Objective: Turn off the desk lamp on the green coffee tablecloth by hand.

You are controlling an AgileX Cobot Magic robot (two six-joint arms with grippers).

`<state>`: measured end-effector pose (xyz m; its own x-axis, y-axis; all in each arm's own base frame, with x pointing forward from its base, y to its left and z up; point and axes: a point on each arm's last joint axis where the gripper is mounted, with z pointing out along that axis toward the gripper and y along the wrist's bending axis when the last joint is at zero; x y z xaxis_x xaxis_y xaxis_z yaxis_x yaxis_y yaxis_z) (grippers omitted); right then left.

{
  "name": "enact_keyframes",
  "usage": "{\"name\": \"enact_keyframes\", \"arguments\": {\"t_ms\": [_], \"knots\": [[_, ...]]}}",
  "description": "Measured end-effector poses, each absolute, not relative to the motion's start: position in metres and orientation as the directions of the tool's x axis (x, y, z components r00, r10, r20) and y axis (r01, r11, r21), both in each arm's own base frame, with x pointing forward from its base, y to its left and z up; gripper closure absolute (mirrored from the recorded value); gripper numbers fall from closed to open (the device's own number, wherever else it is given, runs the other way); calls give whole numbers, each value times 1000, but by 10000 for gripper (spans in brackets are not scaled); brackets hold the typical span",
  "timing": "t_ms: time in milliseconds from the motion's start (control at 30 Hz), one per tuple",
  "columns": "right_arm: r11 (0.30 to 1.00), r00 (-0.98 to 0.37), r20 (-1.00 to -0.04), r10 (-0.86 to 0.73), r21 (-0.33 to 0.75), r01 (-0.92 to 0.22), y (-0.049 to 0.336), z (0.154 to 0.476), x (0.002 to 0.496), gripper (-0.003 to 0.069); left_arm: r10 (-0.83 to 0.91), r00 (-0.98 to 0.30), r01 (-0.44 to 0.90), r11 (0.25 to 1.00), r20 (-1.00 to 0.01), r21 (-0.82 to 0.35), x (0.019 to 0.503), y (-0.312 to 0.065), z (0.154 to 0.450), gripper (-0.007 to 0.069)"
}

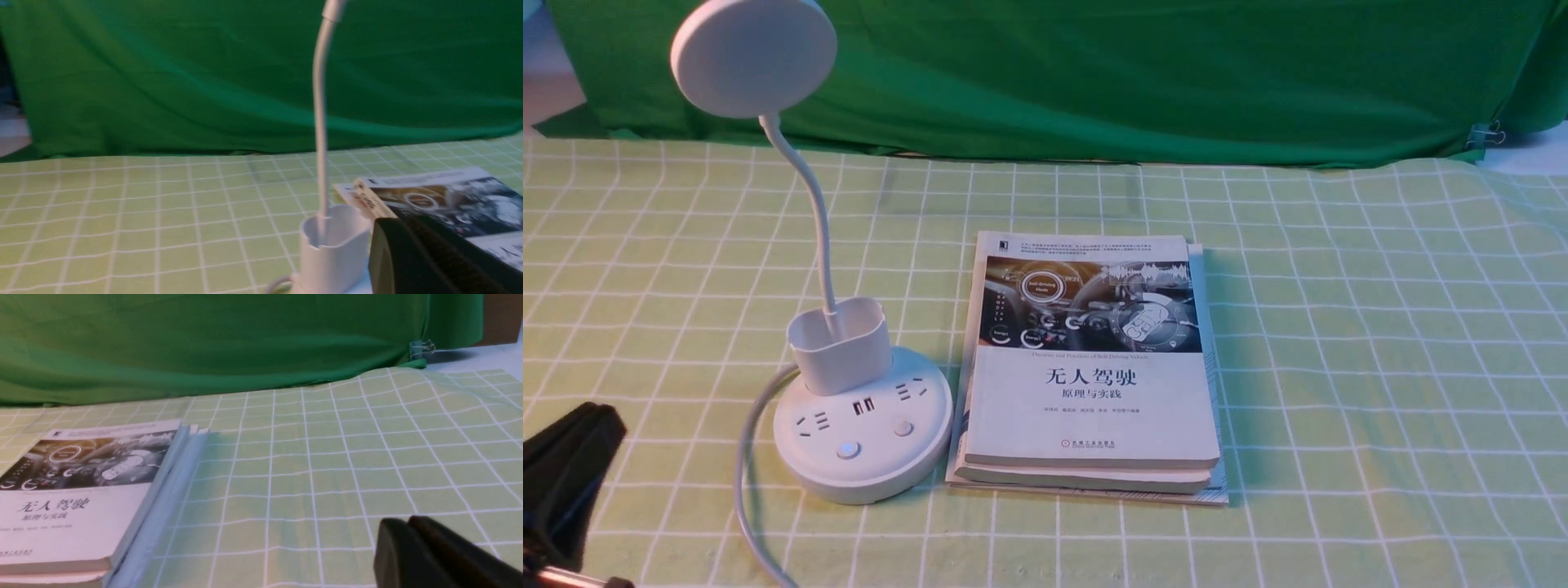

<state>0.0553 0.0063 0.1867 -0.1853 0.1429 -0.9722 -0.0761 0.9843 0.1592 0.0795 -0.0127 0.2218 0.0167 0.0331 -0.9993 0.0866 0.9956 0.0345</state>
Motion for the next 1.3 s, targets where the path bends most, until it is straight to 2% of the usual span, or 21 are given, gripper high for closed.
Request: {"name": "enact_keyframes", "arguments": {"t_ms": [33,233,467,1300], "knots": [[984,-185,-972,143,159,-76,6,187,55,630,27,27,132,991,-999,30,78,-10,220,623],[984,-186,-972,143,159,-76,6,187,55,630,-4,32,21,1000,-999,-3,65,-1,210,623],[984,-185,-972,143,159,-76,6,187,55,630,-2,-148,33,999,-989,-7,56,-2,190,623],[984,-187,-972,143,159,-76,6,187,55,630,2,-151,33,999,-989,-3,56,-2,190,623]]}}
